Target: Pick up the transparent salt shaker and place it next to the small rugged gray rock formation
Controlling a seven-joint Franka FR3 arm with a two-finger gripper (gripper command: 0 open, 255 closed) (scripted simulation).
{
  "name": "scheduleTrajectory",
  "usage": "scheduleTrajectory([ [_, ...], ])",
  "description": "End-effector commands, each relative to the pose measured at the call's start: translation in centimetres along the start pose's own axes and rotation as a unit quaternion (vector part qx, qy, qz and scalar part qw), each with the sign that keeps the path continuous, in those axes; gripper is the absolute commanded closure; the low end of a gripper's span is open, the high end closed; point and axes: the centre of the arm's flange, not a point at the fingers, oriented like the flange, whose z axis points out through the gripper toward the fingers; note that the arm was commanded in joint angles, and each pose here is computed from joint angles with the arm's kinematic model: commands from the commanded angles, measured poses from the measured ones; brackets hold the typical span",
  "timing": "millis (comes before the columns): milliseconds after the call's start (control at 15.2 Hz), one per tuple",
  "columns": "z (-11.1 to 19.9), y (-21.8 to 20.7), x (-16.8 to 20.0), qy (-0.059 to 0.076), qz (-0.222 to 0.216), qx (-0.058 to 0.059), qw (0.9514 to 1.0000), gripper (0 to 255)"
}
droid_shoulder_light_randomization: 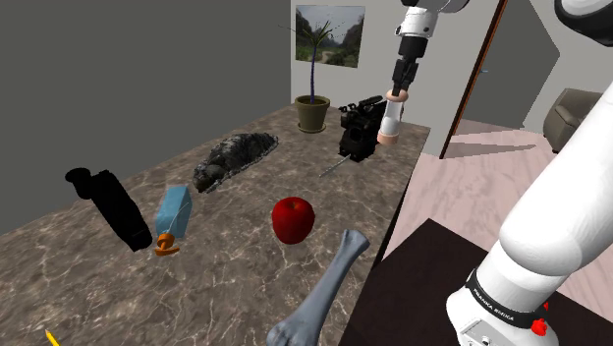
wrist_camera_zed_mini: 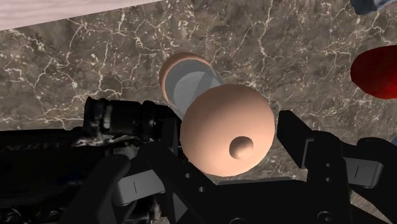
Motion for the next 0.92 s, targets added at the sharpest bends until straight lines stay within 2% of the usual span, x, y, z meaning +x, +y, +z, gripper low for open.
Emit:
scheduleTrajectory([
  [0,-1.1,-0.1,0.0,0.000,0.000,0.000,1.0000,255],
  [858,-7.8,-1.3,0.0,0.000,0.000,0.000,1.0000,255],
])
